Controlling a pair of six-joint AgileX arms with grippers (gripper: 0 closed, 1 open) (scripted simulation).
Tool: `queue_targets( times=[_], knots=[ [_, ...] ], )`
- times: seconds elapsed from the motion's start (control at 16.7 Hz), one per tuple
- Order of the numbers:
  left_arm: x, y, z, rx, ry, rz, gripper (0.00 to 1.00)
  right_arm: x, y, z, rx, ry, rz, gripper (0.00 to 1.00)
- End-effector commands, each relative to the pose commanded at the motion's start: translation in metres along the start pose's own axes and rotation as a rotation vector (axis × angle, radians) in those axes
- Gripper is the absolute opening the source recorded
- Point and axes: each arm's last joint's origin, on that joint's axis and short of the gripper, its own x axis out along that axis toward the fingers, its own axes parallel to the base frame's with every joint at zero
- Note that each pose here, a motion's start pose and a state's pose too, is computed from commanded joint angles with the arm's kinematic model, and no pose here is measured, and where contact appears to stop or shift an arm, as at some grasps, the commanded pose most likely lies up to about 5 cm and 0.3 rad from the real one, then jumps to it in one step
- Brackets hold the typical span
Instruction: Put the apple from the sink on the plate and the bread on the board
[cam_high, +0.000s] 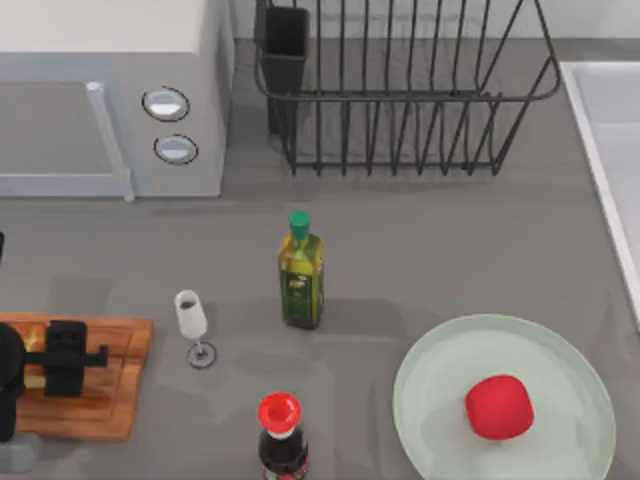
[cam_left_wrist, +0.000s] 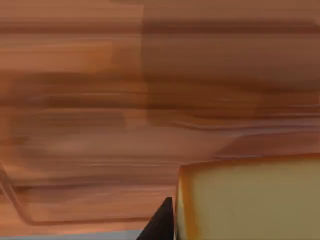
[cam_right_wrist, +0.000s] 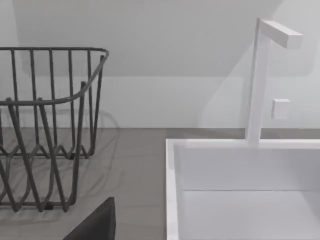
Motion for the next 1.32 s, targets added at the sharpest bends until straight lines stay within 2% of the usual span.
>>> queue_targets(
  times=[0.18, 0.54, 1.32],
  knots=[
    [0.0037, 0.0, -0.0028, 0.008, 0.03, -0.002, 0.0, 0.0, 0.0, 0.0, 0.0, 0.0, 0.0, 1.0],
    [0.0077, 0.0, 0.0016, 0.014, 0.011, -0.003, 0.0, 0.0, 0.0, 0.0, 0.0, 0.0, 0.0, 1.0],
    [0.0077, 0.0, 0.0016, 0.014, 0.011, -0.003, 0.98, 0.0, 0.0, 0.0, 0.0, 0.0, 0.0, 1.0]
  ],
)
